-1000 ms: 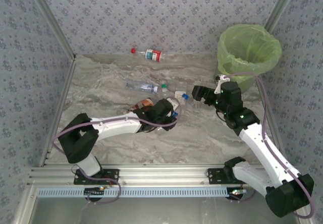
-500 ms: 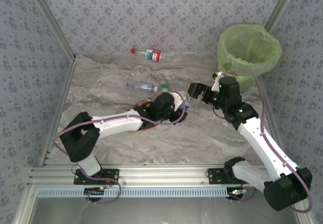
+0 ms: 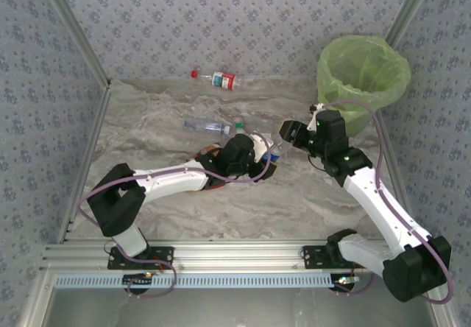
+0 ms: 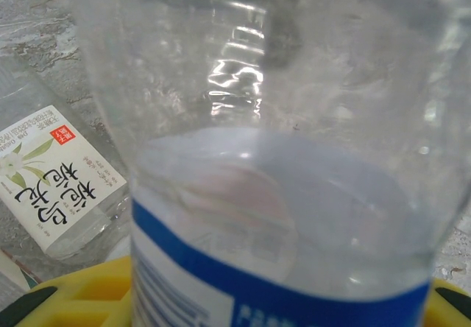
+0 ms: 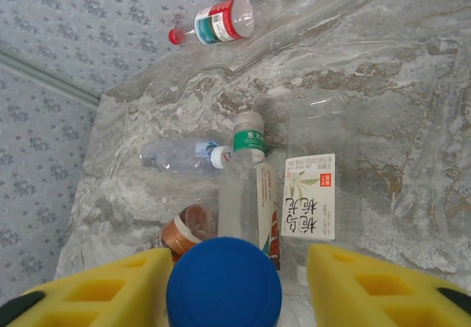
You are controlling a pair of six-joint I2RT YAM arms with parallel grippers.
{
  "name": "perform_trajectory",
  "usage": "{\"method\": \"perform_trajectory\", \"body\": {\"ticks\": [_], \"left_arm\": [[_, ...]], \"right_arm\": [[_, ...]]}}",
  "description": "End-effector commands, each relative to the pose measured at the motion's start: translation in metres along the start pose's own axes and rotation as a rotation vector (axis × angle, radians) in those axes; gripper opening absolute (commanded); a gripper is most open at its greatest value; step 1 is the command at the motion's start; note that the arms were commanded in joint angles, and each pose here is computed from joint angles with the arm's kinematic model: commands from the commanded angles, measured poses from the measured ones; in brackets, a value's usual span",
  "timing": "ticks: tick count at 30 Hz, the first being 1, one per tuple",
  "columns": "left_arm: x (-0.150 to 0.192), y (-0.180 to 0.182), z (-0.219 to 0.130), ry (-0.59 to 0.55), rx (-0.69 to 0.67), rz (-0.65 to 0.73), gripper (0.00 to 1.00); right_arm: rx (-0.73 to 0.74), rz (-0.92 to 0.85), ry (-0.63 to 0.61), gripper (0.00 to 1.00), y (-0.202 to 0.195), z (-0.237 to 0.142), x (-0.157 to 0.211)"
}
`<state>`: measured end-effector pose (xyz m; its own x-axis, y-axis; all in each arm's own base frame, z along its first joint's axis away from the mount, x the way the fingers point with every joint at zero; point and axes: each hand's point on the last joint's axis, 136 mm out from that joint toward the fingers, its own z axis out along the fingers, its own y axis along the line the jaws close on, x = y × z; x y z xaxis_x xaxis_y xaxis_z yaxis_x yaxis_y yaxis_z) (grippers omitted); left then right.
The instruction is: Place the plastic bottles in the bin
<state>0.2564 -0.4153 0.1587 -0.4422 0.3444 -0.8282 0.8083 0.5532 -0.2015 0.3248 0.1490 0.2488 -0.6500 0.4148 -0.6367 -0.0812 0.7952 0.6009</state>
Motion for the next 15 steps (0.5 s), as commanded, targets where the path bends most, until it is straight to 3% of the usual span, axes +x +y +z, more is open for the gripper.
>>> {"method": "perform_trajectory", "body": {"ticks": [1, 10, 13, 15], "left_arm": [[-0.018, -0.0093, -0.0013, -0.05, 0.04, 0.03, 0.46], [-0.0181, -0.0072, 0.0017, -0.047, 0.032, 0.021, 0.47], [-0.0205, -0.0067, 0.001, -0.054, 0.031, 0.03, 0.52], [-0.0241, -0.0055, -0.0002, -0.061, 0.027, 0.034, 0.68]], "right_arm": [[0.027, -0.021, -0.031, 0.42, -0.0049, 0.0044, -0.0045], [0.045, -0.077, -0.047, 0.0, -0.011, 0.0064, -0.006], [0.028, -0.109, -0.054, 0.0, -0.0059, 0.0043, -0.0099], [0.023, -0.127, -0.063, 0.0, -0.0027, 0.0028, -0.0141]]}}
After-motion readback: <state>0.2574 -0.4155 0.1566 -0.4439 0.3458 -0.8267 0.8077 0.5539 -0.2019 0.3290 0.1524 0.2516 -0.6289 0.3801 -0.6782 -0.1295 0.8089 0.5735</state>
